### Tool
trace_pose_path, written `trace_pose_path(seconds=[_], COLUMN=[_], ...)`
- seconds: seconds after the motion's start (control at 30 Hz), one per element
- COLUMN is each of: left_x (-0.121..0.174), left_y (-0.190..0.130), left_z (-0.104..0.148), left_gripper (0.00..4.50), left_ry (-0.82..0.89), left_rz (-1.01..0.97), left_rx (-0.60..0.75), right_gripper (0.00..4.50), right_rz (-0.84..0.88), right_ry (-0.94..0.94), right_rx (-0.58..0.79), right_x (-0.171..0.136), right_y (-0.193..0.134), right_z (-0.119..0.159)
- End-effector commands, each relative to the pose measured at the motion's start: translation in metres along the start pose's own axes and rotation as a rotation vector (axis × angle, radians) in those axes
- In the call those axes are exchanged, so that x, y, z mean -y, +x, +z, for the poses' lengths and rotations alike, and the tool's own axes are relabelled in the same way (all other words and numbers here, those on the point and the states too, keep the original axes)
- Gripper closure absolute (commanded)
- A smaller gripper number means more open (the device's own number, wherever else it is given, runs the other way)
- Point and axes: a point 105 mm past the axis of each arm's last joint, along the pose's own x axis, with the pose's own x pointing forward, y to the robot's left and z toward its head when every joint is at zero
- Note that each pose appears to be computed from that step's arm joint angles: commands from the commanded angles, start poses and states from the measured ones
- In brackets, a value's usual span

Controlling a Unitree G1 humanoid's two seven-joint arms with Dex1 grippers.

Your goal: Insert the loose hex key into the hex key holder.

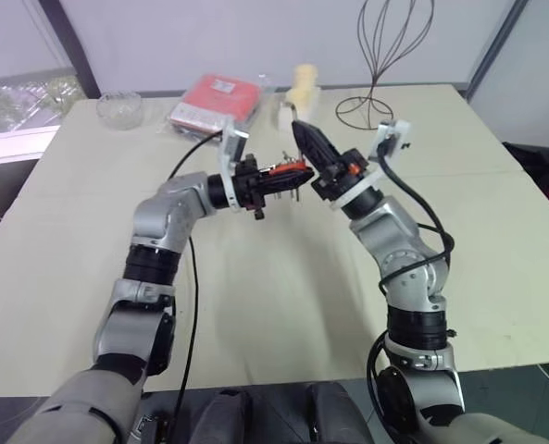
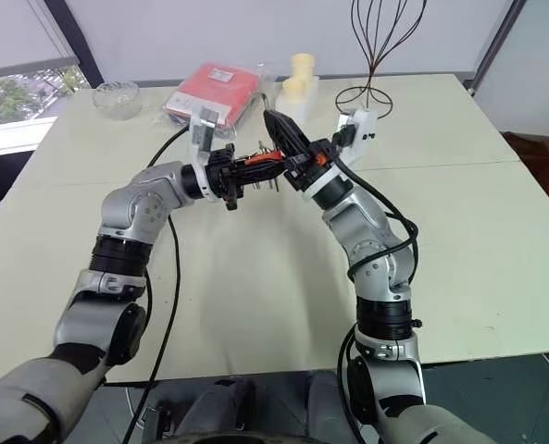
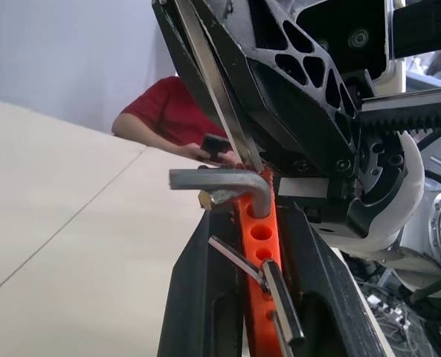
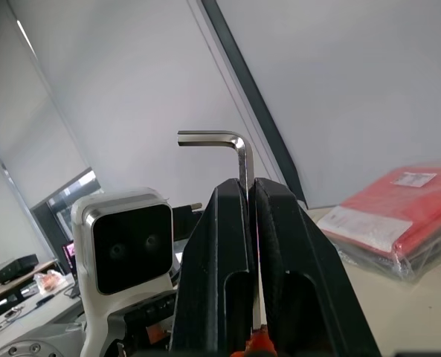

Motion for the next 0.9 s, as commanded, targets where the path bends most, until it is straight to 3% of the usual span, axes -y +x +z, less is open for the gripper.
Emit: trace_pose_path(seconds=[0.03, 0.7, 0.9], left_x=[0.011, -0.002, -0.003], left_y=[0.000, -0.003, -0.005], left_z=[0.028, 0.035, 0.018], left_gripper=[4.50, 4.50, 4.50], left_ry=[0.095, 0.083, 0.177], left_rz=[-0.047, 0.021, 0.010], left_rx=[0.064, 0.098, -0.024], right_gripper=[4.45, 4.45, 4.45], right_rz=[-0.037, 0.001, 0.029], right_ry=[-0.003, -0.060, -0.079], right_rx=[-0.013, -0.070, -0.108], right_x=[0.009, 0.008, 0.006], right_y=[-0.004, -0.012, -0.015], right_z=[-0.003, -0.010, -0.014])
